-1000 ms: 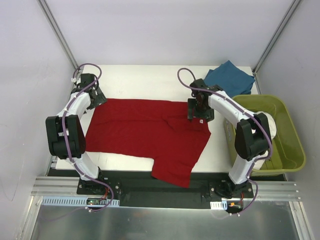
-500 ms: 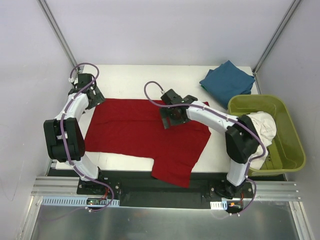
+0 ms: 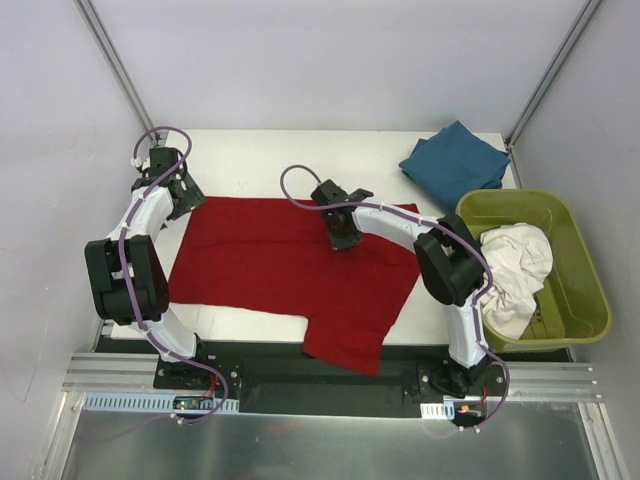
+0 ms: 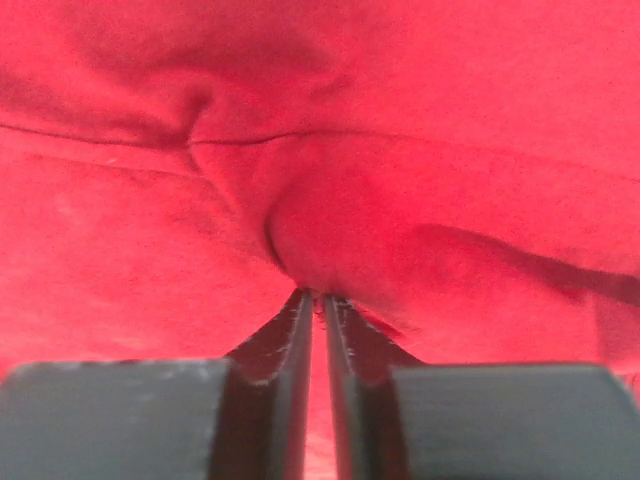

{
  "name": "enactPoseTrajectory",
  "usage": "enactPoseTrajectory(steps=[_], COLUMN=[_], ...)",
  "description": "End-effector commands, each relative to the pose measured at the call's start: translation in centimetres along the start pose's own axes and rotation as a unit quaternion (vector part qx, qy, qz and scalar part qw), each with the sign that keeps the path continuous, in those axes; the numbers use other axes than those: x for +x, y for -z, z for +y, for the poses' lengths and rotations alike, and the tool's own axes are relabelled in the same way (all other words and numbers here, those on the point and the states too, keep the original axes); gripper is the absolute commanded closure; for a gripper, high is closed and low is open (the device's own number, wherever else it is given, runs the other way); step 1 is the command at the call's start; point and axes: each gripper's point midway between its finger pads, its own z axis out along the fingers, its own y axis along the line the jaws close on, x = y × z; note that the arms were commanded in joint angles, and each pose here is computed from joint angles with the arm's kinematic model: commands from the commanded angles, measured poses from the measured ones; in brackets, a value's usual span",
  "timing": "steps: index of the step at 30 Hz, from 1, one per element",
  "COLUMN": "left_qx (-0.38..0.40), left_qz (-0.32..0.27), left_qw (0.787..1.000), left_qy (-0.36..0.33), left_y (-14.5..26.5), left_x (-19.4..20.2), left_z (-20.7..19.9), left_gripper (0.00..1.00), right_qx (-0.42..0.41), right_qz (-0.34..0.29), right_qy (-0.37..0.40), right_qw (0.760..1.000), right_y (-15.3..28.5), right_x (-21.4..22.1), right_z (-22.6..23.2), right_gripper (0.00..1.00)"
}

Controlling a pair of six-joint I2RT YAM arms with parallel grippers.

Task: Fold and stack the t-shirts
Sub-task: Fold the flattened tshirt in 1/3 of the way

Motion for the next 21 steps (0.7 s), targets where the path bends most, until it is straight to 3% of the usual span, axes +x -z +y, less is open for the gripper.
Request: enactPoseTrajectory(steps=[1,7,11,17,20,21], left_qx=[0.005,0.012,0.007,0.006,0.006,0.006], left_qz=[-0.004,0.000,0.002,0.005,0.004,0.003], left_qw=[1.000,1.000,1.000,1.000,1.000,1.000], left_qy=[0.014,0.014,0.012,0.010,0.008,0.008], left_y=[0.8,0.7,0.4,0.3,0.3,0.4], left_x=[-0.3,-0.3,-0.3,-0.1,-0.1,-0.1], left_z=[0.2,0.0,0.2,0.2,0.2,0.2], left_gripper=[0.01,0.01,0.01,0.01,0.01,0.01], right_qx=[-0.043,-0.092,-0.126,-0.165,-0.155,-0.157], right_qz=[0.002,0.119,0.161,0.168,0.127,0.094], right_qy=[-0.001,0.044,0.048,0.043,0.047,0.047], right_qw=[0.999,0.988,0.978,0.971,0.979,0.982], right_y=[2.9,7.7,8.3,7.0,7.3,8.3], right_x=[-1.3,2.4,3.7,3.4,2.3,1.3], right_z=[1.0,0.8,1.0,2.8,2.4,2.2], right_gripper=[0.92,0.91,0.89,0.69,0.50,0.40])
